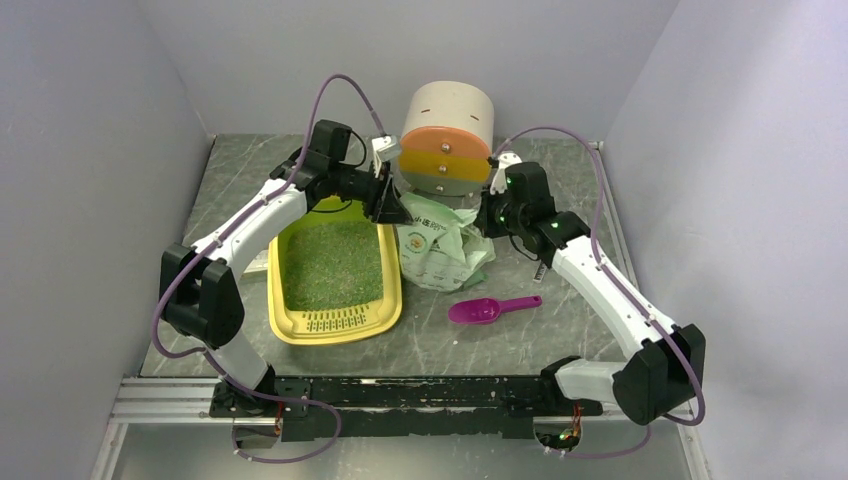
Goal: Fill the litter box with clean litter
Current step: Open the cat litter bag at the center of the board.
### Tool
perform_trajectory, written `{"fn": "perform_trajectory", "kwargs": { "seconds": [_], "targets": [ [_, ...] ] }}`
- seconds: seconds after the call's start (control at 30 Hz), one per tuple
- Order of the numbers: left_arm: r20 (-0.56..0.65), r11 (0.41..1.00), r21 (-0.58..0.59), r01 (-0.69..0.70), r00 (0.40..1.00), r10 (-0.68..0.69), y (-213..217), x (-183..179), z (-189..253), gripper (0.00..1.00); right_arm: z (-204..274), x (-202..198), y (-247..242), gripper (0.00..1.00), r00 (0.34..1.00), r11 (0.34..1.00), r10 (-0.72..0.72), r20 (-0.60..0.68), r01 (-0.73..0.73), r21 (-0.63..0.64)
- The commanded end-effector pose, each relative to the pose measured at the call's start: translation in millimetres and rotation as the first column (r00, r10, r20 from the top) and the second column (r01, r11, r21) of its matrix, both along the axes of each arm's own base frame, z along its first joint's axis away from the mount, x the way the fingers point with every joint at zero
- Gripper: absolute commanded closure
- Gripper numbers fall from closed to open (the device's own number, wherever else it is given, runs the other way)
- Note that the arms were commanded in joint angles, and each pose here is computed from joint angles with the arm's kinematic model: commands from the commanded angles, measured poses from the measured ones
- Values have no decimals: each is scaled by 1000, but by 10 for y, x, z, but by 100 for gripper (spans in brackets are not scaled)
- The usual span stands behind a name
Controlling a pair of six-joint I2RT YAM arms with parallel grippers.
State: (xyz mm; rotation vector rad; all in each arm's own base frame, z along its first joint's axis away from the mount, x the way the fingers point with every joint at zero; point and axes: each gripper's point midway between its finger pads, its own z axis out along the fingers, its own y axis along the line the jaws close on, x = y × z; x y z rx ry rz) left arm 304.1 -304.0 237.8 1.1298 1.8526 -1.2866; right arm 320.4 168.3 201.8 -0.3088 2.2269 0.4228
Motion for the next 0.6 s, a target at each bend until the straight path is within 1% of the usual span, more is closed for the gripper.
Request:
{"fn": "perform_trajectory", "kwargs": {
  "seconds": [0.0, 0.1, 0.17, 0.2, 0.23, 0.3, 0.37, 0.43, 0.47, 0.57],
  "targets": [
    [42, 999, -48, -9, 999, 11, -85, 111, 195, 53, 587, 436, -205, 100, 959, 978, -206, 195, 196, 69],
    [53, 997, -80, -13, 998, 17, -133, 170, 263, 51, 558, 499, -168, 100, 963, 977, -208, 173, 197, 78],
    [49, 996, -90, -12, 999, 17, -161, 206, 257, 51, 484, 483, -69, 100, 980, 987, -150, 134, 142, 68],
    [48, 996, -89, -12, 999, 17, -168, 222, 251, 51, 457, 475, -66, 95, 982, 988, -147, 118, 141, 62],
    [45, 996, -85, -12, 999, 16, -172, 233, 237, 51, 446, 467, -96, 89, 981, 987, -158, 110, 152, 56],
    [37, 997, -81, -11, 999, 14, -181, 240, 210, 52, 476, 435, -142, 71, 982, 987, -154, 110, 148, 57],
    [33, 997, -75, -13, 999, 16, -179, 242, 185, 52, 581, 358, -136, 57, 986, 991, -115, 123, 106, 81],
    [29, 997, -67, -27, 999, 29, -171, 256, 151, 53, 665, 272, -139, 46, 986, 992, -93, 136, 81, 92],
    [27, 997, -63, -34, 999, 35, -165, 265, 137, 54, 696, 228, -150, 43, 986, 993, -85, 141, 72, 94],
    [21, 998, -58, -39, 999, 40, -165, 267, 103, 56, 792, 43, -153, 40, 984, 998, -7, 179, -6, 70]
  ]
}}
